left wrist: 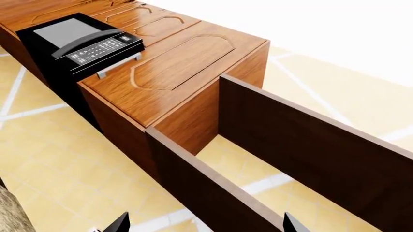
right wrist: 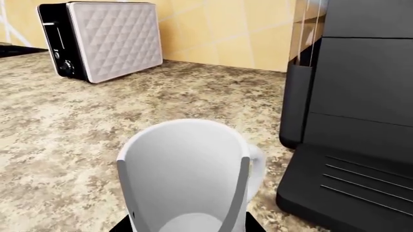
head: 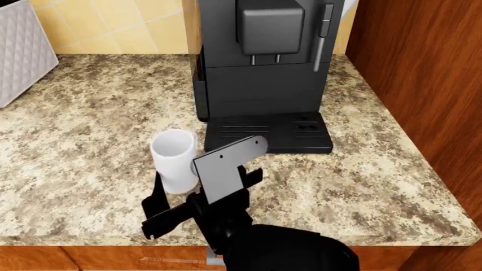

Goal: Pick the mug from under the coffee machine dispenser and place it on the counter.

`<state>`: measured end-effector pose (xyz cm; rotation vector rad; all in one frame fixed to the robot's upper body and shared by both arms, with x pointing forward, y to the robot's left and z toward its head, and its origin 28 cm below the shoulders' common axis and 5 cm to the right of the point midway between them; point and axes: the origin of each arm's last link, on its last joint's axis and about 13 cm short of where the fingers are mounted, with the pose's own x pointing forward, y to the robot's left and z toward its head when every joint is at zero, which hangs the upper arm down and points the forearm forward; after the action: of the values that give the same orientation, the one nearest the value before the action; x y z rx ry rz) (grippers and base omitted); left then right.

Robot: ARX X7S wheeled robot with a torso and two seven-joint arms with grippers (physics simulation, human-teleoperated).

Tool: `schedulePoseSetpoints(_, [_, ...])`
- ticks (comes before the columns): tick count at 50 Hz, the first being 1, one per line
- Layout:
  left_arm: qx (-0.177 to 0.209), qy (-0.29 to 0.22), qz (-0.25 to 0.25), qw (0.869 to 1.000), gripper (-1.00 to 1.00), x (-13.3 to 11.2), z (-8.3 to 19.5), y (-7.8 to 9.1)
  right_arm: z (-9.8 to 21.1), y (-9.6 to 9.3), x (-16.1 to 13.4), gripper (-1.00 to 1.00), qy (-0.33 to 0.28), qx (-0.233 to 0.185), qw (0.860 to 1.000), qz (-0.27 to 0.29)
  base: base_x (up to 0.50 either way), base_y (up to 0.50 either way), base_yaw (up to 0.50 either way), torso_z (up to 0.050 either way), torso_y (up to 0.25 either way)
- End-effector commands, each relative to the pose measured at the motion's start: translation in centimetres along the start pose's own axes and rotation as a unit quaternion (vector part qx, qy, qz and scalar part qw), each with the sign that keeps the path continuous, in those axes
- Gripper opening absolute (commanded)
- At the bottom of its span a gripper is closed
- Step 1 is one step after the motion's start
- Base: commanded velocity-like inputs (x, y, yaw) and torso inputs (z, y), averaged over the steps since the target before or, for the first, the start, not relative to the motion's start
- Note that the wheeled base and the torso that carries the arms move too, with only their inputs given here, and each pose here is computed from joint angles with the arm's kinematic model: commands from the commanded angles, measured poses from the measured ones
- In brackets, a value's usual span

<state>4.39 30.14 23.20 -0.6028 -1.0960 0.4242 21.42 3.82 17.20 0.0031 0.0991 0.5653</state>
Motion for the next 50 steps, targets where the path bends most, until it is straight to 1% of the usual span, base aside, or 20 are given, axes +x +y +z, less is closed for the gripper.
schedulePoseSetpoints(1, [0.0,0.0,0.0,1.0,1.0,0.0,0.0,0.0,-0.4,-0.3,0.2,-1.0,-0.003,-0.001,1.0,-0.005,0.0,0.0,0.0,0.0,0.0])
schedulePoseSetpoints(46, [0.001,-0.002,0.0,1.0,1.0,0.0,0.1,-0.1,-1.7,-0.5,0.5,-1.0,0.019,0.002,1.0,-0.011,0.0,0.0,0.0,0.0,0.0])
schedulePoseSetpoints(47, [0.001,-0.002,0.0,1.0,1.0,0.0,0.1,-0.1,-1.7,-0.5,0.5,1.0,0.019,0.002,1.0,-0.012,0.0,0.0,0.0,0.0,0.0])
schedulePoseSetpoints(50, [0.0,-0.002,0.0,1.0,1.0,0.0,0.1,0.0,-1.8,-0.5,0.5,1.0,0.02,0.001,1.0,-0.013,0.0,0.0,0.0,0.0,0.0])
